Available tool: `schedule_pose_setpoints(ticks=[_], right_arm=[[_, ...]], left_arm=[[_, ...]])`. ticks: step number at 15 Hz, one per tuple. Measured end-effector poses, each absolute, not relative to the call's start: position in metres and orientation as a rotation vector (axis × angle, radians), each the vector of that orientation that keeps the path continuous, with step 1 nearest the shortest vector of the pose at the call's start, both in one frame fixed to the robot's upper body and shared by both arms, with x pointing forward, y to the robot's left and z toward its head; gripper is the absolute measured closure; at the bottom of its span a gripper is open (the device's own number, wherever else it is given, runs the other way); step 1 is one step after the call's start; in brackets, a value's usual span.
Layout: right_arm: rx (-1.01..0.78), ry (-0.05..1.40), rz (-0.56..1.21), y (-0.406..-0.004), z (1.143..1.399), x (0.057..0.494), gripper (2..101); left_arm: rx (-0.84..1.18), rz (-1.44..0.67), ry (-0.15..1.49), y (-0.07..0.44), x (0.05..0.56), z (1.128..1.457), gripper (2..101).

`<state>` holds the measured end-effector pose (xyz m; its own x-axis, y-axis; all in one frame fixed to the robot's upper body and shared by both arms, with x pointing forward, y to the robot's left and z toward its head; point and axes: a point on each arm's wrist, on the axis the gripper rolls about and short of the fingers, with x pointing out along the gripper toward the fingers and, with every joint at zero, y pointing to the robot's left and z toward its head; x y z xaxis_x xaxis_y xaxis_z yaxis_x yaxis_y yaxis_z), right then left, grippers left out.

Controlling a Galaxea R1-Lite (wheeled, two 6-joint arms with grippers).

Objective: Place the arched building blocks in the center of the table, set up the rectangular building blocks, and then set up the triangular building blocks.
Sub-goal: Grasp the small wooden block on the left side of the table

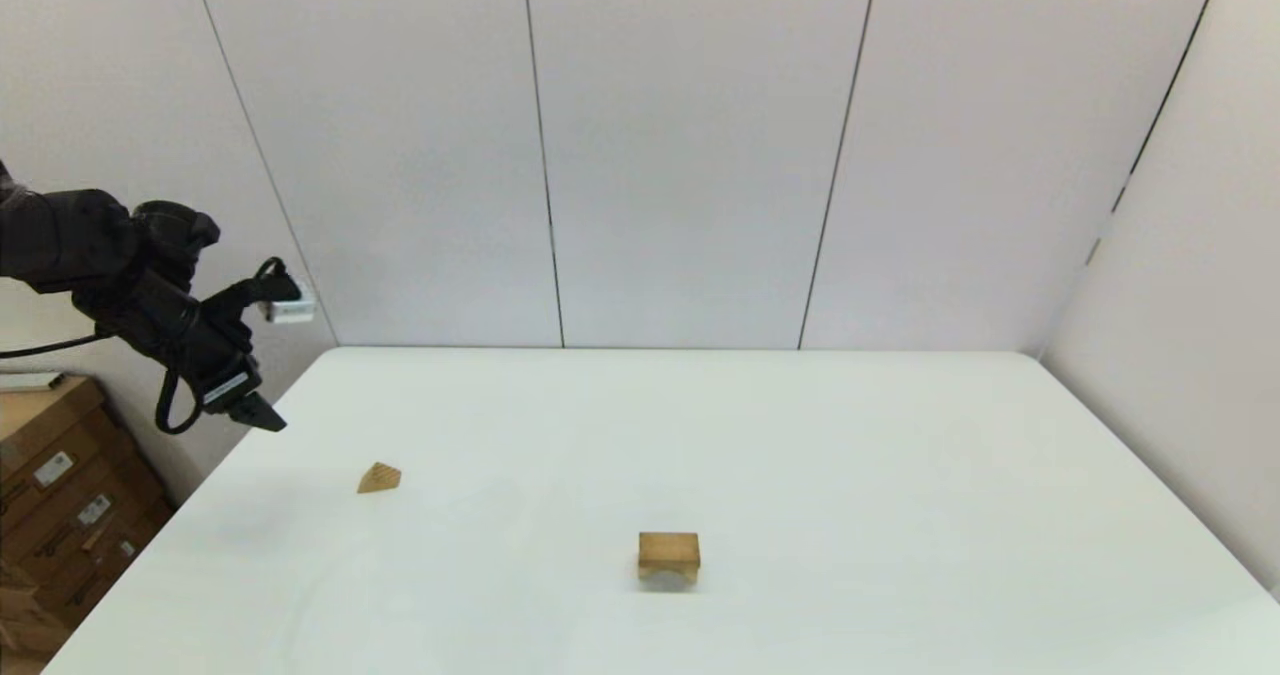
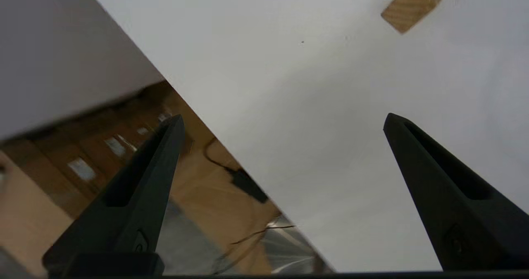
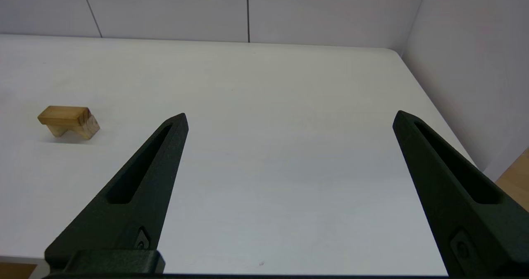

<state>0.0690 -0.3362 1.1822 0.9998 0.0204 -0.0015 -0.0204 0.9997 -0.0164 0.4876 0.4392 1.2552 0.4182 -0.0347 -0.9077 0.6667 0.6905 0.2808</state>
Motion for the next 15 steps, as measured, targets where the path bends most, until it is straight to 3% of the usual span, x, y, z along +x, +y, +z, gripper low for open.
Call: schedule_pose_setpoints(ticks=[5, 10, 15], right_arm=[[-0.016, 0.002, 0.021, -0.336, 1.182, 0.069, 4.3], [-0.016, 0.002, 0.021, -0.336, 1.182, 0.069, 4.3], [-0.017, 0.002, 0.020, -0.336, 1.182, 0.069, 4.3]], left_arm=[[0.853, -0.718, 1.101, 0.406, 0.503, 1.246, 5.4], [0.961, -0.777, 1.154, 0.367, 0.519, 1.221, 5.4], [1.070, -0.839, 1.164, 0.358, 0.531, 1.192, 5.4]])
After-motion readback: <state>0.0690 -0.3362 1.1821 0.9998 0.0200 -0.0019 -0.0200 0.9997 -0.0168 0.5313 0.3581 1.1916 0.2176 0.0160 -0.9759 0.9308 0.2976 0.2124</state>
